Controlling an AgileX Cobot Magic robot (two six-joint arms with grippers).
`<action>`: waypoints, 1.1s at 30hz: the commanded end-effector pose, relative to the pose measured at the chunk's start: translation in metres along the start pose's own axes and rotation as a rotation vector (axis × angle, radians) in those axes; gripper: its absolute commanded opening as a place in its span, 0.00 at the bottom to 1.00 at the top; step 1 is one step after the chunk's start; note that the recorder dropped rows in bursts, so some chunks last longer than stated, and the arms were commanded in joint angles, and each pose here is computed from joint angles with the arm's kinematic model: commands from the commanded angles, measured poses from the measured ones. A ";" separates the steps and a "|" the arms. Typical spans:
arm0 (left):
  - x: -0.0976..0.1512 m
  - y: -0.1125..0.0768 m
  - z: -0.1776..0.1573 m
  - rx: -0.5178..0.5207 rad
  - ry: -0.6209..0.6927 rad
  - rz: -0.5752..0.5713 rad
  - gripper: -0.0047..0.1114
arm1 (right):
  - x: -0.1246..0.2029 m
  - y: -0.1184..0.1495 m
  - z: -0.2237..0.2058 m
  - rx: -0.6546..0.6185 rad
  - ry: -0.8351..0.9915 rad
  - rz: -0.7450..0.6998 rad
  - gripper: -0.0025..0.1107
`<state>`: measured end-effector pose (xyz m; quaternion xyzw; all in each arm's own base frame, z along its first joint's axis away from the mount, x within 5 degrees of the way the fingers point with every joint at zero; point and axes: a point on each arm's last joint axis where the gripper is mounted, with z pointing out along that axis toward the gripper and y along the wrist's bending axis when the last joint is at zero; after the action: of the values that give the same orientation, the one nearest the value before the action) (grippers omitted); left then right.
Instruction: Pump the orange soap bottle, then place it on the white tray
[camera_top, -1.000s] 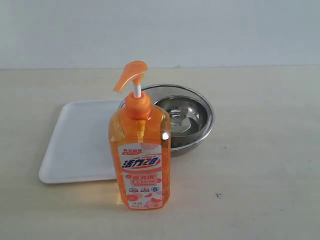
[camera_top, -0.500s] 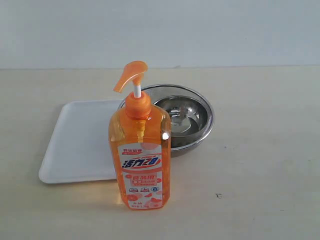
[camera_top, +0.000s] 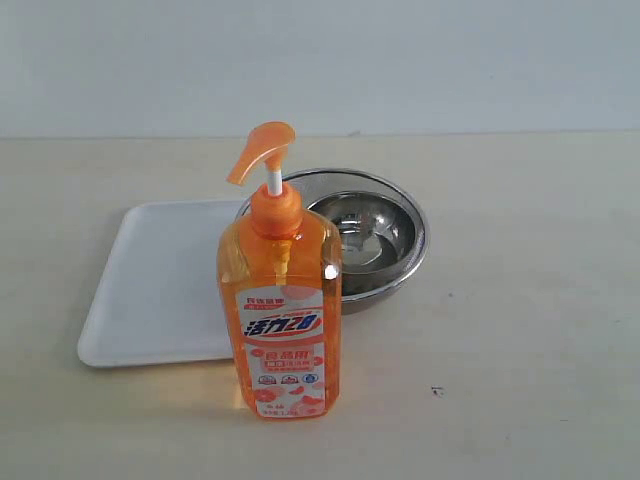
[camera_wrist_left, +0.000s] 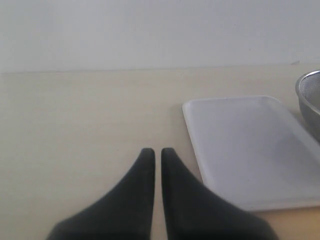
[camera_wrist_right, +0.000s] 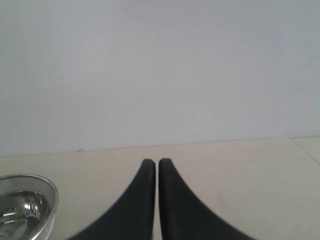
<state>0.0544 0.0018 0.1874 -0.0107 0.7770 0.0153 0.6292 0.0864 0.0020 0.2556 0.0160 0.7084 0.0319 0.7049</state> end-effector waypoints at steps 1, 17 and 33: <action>0.001 -0.001 0.000 0.011 -0.001 -0.012 0.08 | -0.001 0.000 0.010 0.005 0.070 -0.037 0.02; 0.001 -0.001 0.000 0.011 -0.001 -0.012 0.08 | 0.022 0.029 0.063 -0.243 0.207 -0.329 0.02; 0.001 -0.001 0.000 0.011 -0.001 -0.012 0.08 | 0.052 0.064 0.083 -0.537 0.228 -0.469 0.02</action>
<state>0.0544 0.0018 0.1874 -0.0107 0.7770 0.0153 0.6292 0.1645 0.0667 0.2078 -0.3291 0.7413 0.0413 0.5835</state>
